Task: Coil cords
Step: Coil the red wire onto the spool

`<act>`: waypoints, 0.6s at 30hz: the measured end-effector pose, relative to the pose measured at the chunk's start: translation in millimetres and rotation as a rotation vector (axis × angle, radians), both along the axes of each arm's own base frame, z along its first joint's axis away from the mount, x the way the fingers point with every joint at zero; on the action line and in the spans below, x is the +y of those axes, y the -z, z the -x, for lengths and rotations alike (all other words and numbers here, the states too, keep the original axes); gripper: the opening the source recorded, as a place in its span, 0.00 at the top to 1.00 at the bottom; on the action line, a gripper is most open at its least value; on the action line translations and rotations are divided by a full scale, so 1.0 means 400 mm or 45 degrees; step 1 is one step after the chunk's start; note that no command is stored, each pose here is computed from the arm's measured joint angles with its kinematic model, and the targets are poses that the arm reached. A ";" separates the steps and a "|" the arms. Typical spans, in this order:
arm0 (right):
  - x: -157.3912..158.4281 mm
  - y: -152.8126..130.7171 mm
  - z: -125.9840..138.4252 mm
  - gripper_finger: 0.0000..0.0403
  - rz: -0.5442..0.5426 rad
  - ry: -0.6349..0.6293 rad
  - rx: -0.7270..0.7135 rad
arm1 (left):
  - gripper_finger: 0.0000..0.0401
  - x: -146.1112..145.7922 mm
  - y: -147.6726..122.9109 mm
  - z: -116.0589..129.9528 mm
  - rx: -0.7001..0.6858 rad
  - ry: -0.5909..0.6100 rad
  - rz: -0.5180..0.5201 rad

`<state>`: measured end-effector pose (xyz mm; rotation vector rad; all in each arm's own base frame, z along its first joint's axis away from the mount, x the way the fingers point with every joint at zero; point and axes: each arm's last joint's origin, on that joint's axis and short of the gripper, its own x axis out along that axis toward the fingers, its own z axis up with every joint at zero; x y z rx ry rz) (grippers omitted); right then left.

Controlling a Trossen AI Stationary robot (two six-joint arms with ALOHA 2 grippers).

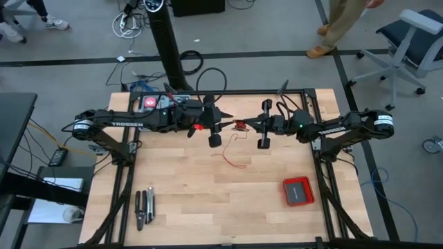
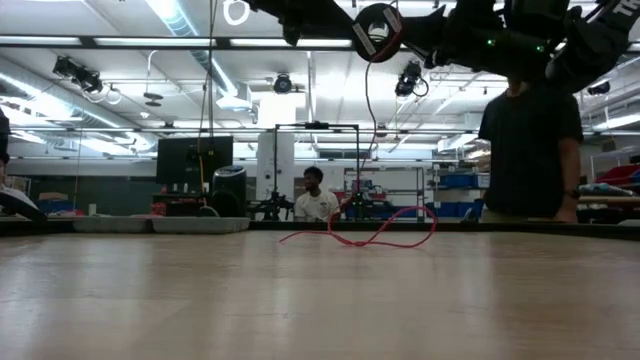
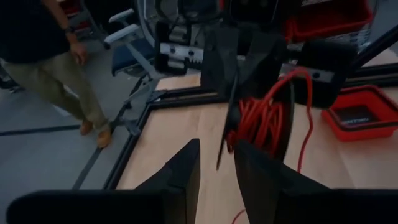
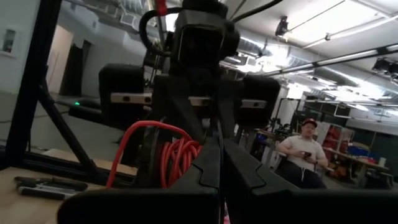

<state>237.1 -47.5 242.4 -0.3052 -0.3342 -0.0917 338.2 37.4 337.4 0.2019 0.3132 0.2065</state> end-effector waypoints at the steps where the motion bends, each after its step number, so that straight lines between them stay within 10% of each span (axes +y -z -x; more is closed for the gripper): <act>1: 0.000 0.000 0.000 1.00 0.004 -0.005 0.002 | 0.74 0.000 -0.002 -0.001 -0.010 0.009 -0.001; 18: 0.002 -0.002 0.001 0.99 0.013 -0.036 -0.008 | 0.99 0.011 0.009 -0.017 -0.030 0.082 0.011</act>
